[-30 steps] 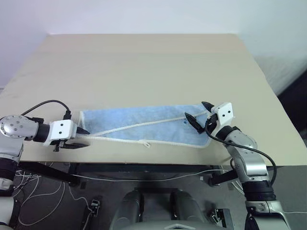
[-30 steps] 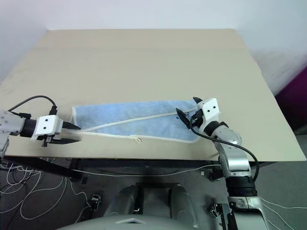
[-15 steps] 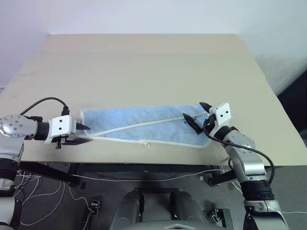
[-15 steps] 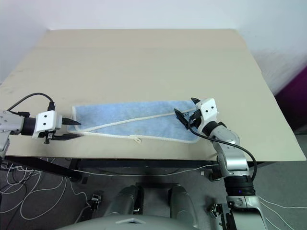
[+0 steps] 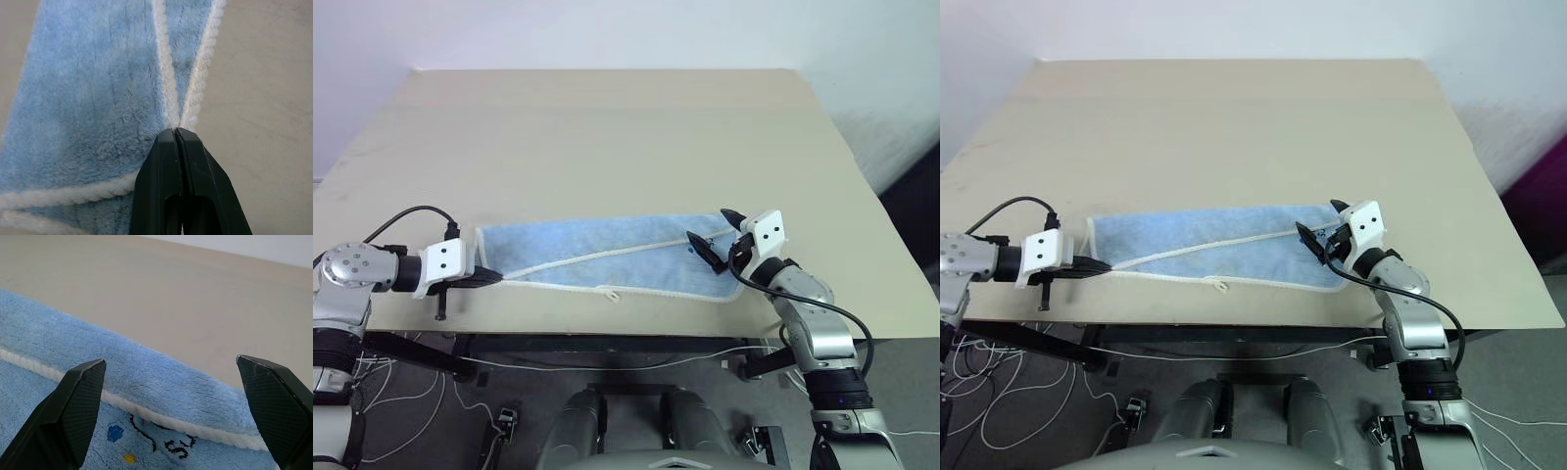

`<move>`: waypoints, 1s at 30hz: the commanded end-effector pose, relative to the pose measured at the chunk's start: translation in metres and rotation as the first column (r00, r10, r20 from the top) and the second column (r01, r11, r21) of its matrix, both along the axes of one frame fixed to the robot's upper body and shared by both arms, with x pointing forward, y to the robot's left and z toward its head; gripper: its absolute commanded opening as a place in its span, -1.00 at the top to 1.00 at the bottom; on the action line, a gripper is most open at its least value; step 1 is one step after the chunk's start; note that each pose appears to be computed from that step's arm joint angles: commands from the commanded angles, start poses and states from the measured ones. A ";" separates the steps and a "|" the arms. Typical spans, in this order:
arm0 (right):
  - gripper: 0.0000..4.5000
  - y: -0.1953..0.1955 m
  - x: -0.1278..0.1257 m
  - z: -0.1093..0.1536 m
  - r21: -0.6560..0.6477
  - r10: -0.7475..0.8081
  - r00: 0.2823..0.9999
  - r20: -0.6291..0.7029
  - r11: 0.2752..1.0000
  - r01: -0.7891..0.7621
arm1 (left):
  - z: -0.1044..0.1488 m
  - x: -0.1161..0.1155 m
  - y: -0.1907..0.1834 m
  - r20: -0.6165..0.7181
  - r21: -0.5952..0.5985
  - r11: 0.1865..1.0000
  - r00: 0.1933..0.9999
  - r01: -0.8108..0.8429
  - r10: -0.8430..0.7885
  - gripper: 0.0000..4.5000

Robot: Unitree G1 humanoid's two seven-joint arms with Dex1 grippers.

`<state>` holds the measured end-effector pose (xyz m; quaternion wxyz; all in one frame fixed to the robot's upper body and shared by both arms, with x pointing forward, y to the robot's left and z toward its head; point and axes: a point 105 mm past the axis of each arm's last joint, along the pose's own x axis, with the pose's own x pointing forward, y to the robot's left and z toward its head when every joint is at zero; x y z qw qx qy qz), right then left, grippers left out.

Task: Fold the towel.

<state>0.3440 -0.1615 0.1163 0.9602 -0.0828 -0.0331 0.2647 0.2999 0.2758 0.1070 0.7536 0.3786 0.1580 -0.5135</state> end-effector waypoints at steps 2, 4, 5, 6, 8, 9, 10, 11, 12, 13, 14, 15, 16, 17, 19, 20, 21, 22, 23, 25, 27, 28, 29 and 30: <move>-1.00 0.001 0.000 0.014 0.003 0.005 0.999 0.053 1.000 -0.005 | 0.005 0.000 0.004 0.014 0.006 1.000 1.000 -0.012 0.012 0.97; -1.00 0.000 0.000 0.014 0.002 0.005 0.999 0.053 1.000 -0.005 | 0.006 -0.001 0.005 0.002 -0.006 1.000 1.000 -0.021 0.021 0.97; -1.00 0.000 0.001 0.014 0.002 0.005 0.999 0.053 1.000 -0.005 | 0.006 0.000 0.006 0.005 -0.006 1.000 1.000 -0.024 0.024 0.90; -1.00 0.001 0.001 0.014 0.002 0.005 0.999 0.053 1.000 -0.005 | 0.007 0.001 0.006 0.008 -0.005 1.000 0.999 -0.031 0.031 0.80; -1.00 0.001 0.001 0.014 0.002 0.007 0.999 0.053 1.000 -0.007 | 0.007 0.002 0.007 0.020 0.007 0.999 0.999 -0.034 0.034 0.56; -1.00 0.001 0.001 0.014 0.002 0.008 0.999 0.054 1.000 -0.008 | 0.007 0.002 0.007 0.031 0.013 0.999 0.999 -0.032 0.031 0.43; -1.00 0.002 0.001 0.014 0.002 0.008 0.999 0.054 1.000 -0.008 | 0.007 0.003 0.007 0.037 0.017 0.999 0.999 -0.030 0.029 0.27; -1.00 0.002 0.001 0.014 0.003 0.009 0.998 0.055 1.000 -0.009 | 0.007 0.003 0.006 0.039 0.013 0.999 0.999 -0.031 0.031 0.12; -1.00 0.002 0.001 0.014 0.003 0.009 0.998 0.055 1.000 -0.009 | 0.007 0.004 0.006 0.041 0.008 0.999 0.999 -0.032 0.032 -0.01; -1.00 0.002 0.001 0.014 0.003 0.009 0.998 0.055 1.000 -0.009 | 0.007 0.004 0.006 0.041 0.005 0.999 0.999 -0.033 0.033 -0.01; -1.00 0.002 0.001 0.014 0.003 0.009 0.998 0.056 1.000 -0.009 | 0.008 0.004 0.005 0.043 0.000 0.999 0.998 -0.034 0.034 -0.01; -1.00 0.002 0.001 0.014 0.003 0.009 0.998 0.056 1.000 -0.009 | 0.008 0.005 0.005 0.044 -0.007 0.999 0.998 -0.036 0.036 -0.01; -1.00 0.002 0.001 0.014 0.002 0.009 0.998 0.056 1.000 -0.009 | 0.008 0.005 0.004 0.045 -0.014 0.999 0.998 -0.038 0.039 -0.01; -1.00 0.002 0.001 0.014 0.002 0.008 0.998 0.057 1.000 -0.008 | 0.009 0.006 0.004 0.045 -0.023 0.999 0.998 -0.043 0.044 -0.01; -1.00 0.002 0.002 0.015 0.002 0.007 0.998 0.057 1.000 -0.008 | 0.011 0.009 0.004 0.047 -0.045 0.997 0.997 -0.060 0.062 -0.01; -1.00 0.002 0.002 0.015 0.001 0.007 0.998 0.057 1.000 -0.007 | 0.012 0.010 0.003 0.045 -0.064 0.995 0.996 -0.072 0.075 -0.01; -1.00 0.002 0.002 0.014 0.001 0.006 0.998 0.057 1.000 -0.006 | 0.013 0.012 0.003 0.044 -0.077 0.994 0.996 -0.079 0.083 -0.01; -1.00 0.002 0.002 0.014 0.001 0.006 0.998 0.057 1.000 -0.006 | 0.013 0.012 0.002 0.041 -0.087 0.993 0.995 -0.085 0.089 -0.01; -1.00 0.002 0.001 0.014 0.001 0.006 0.998 0.057 1.000 -0.006 | 0.014 0.013 0.001 0.037 -0.101 0.991 0.995 -0.091 0.095 -0.01; -1.00 0.001 0.002 0.014 0.001 0.005 0.998 0.058 1.000 -0.005 | 0.015 0.015 0.001 0.035 -0.117 0.987 0.993 -0.108 0.113 -0.01; -1.00 0.001 0.002 0.014 0.001 0.004 0.998 0.058 1.000 -0.004 | 0.015 0.016 0.002 0.035 -0.117 0.986 0.991 -0.122 0.127 -0.01; -1.00 0.002 0.002 0.015 0.002 0.005 0.998 0.059 1.000 -0.005 | 0.014 0.017 0.002 0.035 -0.111 0.986 0.991 -0.126 0.130 -0.01; -1.00 0.002 0.002 0.015 0.002 0.005 0.998 0.059 1.000 -0.005 | 0.013 0.017 0.002 0.035 -0.105 0.986 0.991 -0.128 0.133 -0.01; -1.00 0.002 0.001 0.015 0.002 0.005 0.998 0.059 1.000 -0.005 | 0.012 0.017 0.002 0.035 -0.102 0.986 0.990 -0.132 0.136 -0.01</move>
